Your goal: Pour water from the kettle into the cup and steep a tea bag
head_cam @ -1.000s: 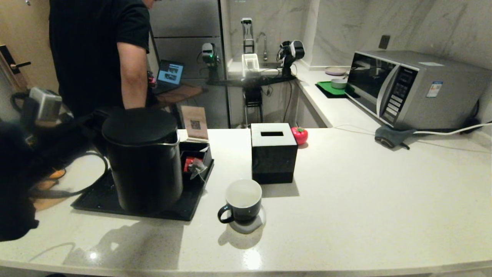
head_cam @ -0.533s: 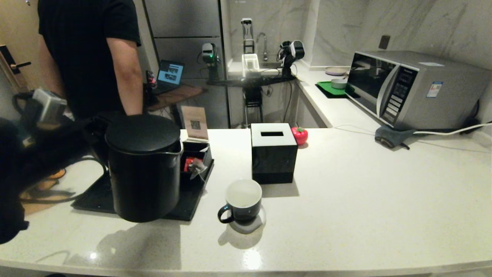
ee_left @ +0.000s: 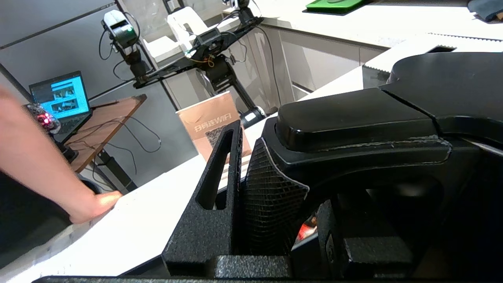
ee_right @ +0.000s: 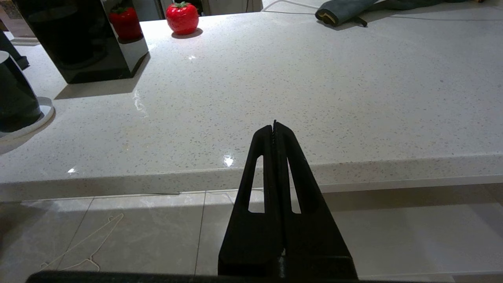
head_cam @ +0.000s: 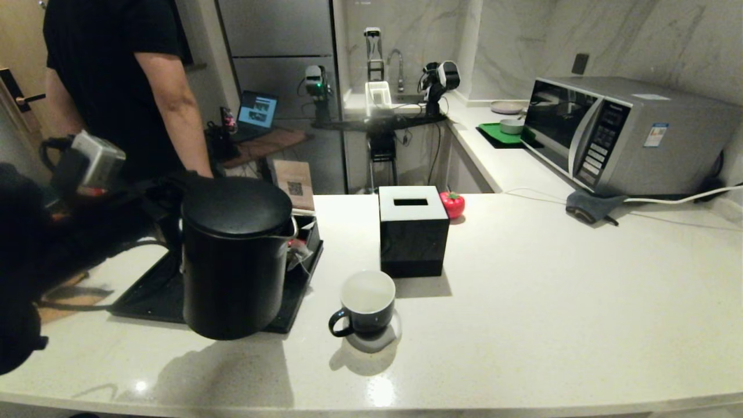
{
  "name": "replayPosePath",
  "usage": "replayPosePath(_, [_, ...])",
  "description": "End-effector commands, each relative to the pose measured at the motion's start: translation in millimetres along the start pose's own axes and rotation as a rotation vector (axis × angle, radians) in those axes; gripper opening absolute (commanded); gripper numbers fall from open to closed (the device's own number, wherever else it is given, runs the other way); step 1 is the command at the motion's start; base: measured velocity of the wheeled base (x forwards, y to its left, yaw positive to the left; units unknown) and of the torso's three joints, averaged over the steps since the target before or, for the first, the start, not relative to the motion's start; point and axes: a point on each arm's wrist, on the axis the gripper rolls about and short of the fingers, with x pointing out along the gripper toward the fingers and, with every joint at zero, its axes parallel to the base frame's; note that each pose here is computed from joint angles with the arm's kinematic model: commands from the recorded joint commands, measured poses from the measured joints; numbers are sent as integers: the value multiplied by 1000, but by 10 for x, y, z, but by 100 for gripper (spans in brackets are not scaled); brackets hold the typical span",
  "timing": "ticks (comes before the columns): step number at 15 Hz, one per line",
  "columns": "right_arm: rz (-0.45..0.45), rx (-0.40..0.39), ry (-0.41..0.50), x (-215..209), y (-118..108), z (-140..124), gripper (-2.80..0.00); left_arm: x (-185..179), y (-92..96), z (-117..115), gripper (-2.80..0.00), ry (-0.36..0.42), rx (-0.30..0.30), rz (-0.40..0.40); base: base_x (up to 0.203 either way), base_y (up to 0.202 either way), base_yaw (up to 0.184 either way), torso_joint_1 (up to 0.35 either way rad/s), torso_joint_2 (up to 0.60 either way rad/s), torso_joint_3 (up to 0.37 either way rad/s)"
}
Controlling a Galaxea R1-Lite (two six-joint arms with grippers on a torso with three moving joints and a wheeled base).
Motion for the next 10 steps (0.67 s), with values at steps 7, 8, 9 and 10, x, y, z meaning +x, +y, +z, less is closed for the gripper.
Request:
replayPosePath(7, [0, 0, 0, 0, 0, 3, -280, 90, -47, -28, -280, -3, -5, -19, 0, 0, 0, 0, 0, 0])
replayPosePath(8, [0, 0, 0, 1, 0, 2, -280, 92, -47, -34, -280, 0, -5, -19, 0, 0, 0, 0, 0, 0])
replayPosePath(9, [0, 0, 0, 1, 0, 2, -280, 96, -45, -35, -280, -1, -4, -19, 0, 0, 0, 0, 0, 0])
replayPosePath(10, [0, 0, 0, 0, 0, 3, -280, 100, -48, -39, -280, -1, -5, -21, 0, 0, 0, 0, 0, 0])
